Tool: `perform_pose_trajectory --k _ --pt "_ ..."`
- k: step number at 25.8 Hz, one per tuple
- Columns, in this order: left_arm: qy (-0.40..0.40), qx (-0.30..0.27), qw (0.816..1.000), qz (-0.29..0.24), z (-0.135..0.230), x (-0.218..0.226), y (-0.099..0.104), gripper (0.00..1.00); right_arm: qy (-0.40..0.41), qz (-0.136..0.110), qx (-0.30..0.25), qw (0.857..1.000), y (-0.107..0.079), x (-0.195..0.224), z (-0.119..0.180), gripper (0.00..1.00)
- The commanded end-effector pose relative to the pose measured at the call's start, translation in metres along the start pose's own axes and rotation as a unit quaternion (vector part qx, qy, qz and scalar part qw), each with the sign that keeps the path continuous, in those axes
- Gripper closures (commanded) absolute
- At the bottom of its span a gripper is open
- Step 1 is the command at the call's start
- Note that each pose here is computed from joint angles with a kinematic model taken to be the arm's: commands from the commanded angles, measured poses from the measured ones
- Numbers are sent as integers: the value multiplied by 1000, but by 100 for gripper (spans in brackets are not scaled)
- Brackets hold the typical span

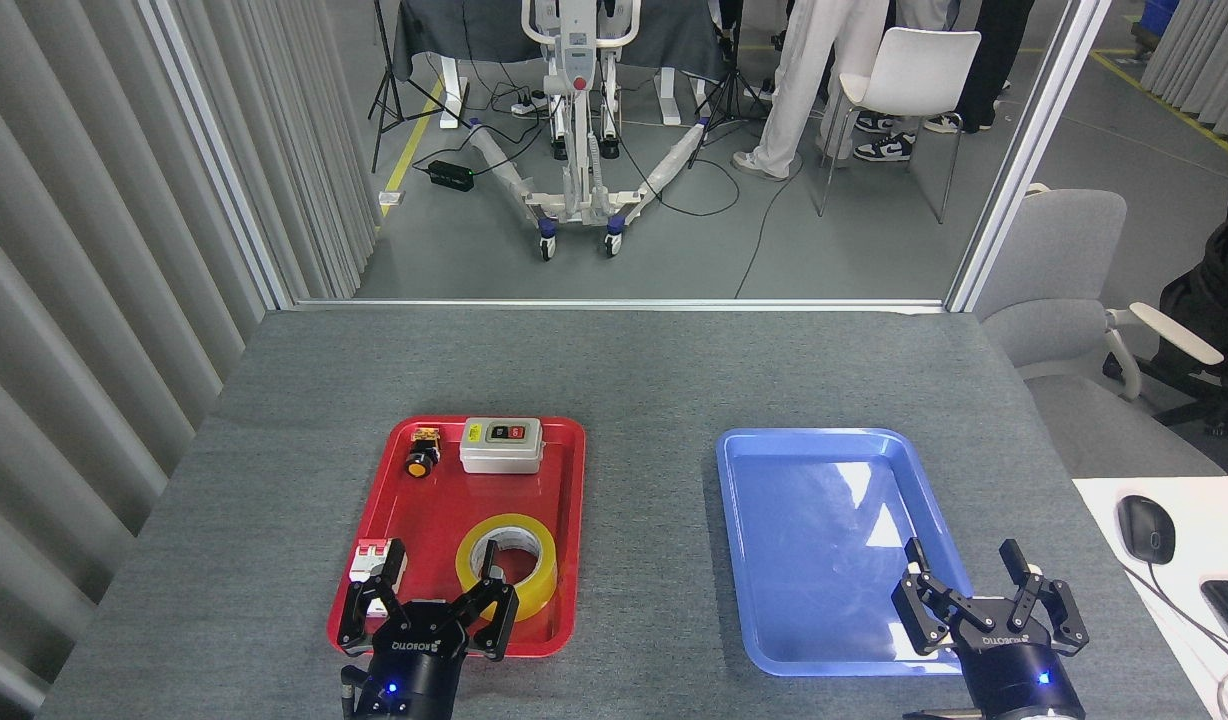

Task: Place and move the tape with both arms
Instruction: 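Reach the left gripper down to the yellow tape roll in the red tray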

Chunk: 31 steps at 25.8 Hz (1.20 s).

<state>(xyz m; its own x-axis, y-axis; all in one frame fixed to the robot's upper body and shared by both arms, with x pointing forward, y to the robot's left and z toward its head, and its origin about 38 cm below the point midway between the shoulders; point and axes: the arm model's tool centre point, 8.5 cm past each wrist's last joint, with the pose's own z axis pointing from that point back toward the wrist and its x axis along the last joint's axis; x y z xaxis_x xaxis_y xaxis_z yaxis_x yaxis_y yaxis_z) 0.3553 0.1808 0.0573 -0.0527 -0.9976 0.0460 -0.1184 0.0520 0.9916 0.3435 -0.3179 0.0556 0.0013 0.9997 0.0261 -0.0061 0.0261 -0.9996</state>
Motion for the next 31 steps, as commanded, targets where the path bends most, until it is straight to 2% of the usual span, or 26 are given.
perform_pose_trajectory --k 1,4,8,13,17,21,24,27,31 --pt "-2 -3 1000 0 2 -1 -2 0 -1 1 0 1000 0 0 0 0" --pt "-2 -10 1000 0 2 -1 -4 0 -1 0 0 1000 0 1 0 0" --pt "1 -6 1000 -2 -14 -5 -4 0 0 0 8 1000 6 0 7 0" --pt "8 6 1000 1 -24 -10 4 0 -2 -1 14 1000 10 1 10 0" --pt "2 16 1000 5 -19 -7 10 0 -5 -2 18 1000 13 2 13 0" --pt "-5 9 1000 7 -15 -1 5 0 -4 0 16 1000 12 1 12 0" --pt "-7 4 1000 3 -29 -1 2 0 -4 0 16 1000 11 0 12 0" --pt "-2 -10 1000 -2 -59 -2 -2 0 -3 0 18 1000 13 0 13 0" --pt "4 -10 1000 -6 -82 -1 5 0 -3 -1 17 1000 13 0 13 0"
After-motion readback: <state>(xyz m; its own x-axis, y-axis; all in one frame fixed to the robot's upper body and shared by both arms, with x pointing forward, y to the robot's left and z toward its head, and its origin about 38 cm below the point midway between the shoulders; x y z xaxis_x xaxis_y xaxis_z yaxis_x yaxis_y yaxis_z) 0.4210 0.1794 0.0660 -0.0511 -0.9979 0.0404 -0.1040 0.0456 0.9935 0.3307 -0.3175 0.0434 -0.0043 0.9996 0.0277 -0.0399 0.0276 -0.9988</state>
